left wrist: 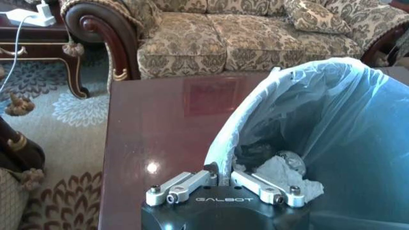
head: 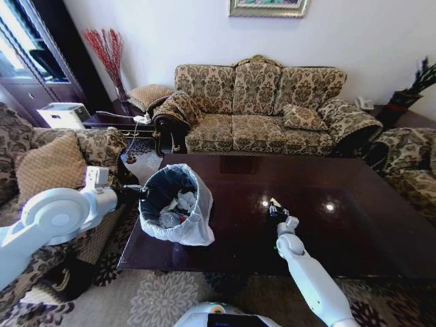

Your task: Move to the front of the table and place the trash on the table into the trash bin.

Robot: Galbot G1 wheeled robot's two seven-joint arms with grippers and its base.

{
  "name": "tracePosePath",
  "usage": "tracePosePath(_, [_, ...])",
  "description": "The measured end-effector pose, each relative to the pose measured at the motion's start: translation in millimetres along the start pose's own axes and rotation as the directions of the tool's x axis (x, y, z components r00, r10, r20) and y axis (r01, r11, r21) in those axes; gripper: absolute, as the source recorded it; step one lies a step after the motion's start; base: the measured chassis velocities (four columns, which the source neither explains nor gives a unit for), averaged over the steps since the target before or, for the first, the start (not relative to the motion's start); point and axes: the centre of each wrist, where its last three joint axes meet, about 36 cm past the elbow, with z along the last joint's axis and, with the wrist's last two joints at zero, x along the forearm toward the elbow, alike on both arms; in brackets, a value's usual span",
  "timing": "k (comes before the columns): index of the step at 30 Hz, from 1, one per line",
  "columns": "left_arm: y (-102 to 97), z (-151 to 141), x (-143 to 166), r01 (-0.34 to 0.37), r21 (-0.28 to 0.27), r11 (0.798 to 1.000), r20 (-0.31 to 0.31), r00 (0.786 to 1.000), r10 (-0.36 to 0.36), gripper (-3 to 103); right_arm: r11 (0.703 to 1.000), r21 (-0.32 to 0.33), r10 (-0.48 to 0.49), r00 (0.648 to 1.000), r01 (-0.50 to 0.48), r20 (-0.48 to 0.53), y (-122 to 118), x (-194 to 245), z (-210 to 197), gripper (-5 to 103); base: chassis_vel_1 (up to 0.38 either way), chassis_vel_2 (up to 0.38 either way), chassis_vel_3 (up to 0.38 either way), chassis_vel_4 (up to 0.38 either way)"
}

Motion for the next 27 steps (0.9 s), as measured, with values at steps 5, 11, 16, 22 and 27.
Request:
tracePosePath(5, [-0.6, 0.2, 0.6, -0.002, 0.001, 1.0, 0.003, 1.0, 0.002, 0, 1.0, -0.002, -0.001, 1.0, 0.001, -0.002, 0.2, 1.7, 0.4, 13, 0.0, 0.0, 0.0, 0.0])
tracePosePath(11, [-0.4, 0.8, 0.5, -0.002, 0.004, 1.0, 0.004, 1.0, 0.002, 0, 1.0, -0.009, 0.007, 1.0, -0.007, -0.002, -1.1, 0.2, -1.3, 1, 0.0, 0.0, 0.0, 0.0])
tracePosePath(16, [0.4, 0.3, 0.4, -0.001, 0.005, 1.0, 0.005, 1.0, 0.001, 0, 1.0, -0.014, 0.01, 1.0, -0.01, -0.004, -2.7, -0.1, -1.6, 0, 0.0, 0.0, 0.0, 0.0])
tracePosePath(22, [2.8, -1.6, -0.2, 0.006, 0.002, 1.0, 0.004, 1.0, -0.006, 0, 0.996, -0.082, -0.029, 0.992, 0.039, 0.125, 13.1, 11.9, -40.0, 0, 0.0, 0.0, 0.0, 0.0])
tracePosePath(27, [5.7, -4.6, -1.8, 0.016, -0.006, 1.0, -0.004, 1.0, -0.016, 0, 0.946, -0.128, -0.243, 0.912, 0.299, 0.331, 77.5, 60.2, -138.8, 0, 0.0, 0.0, 0.0, 0.0])
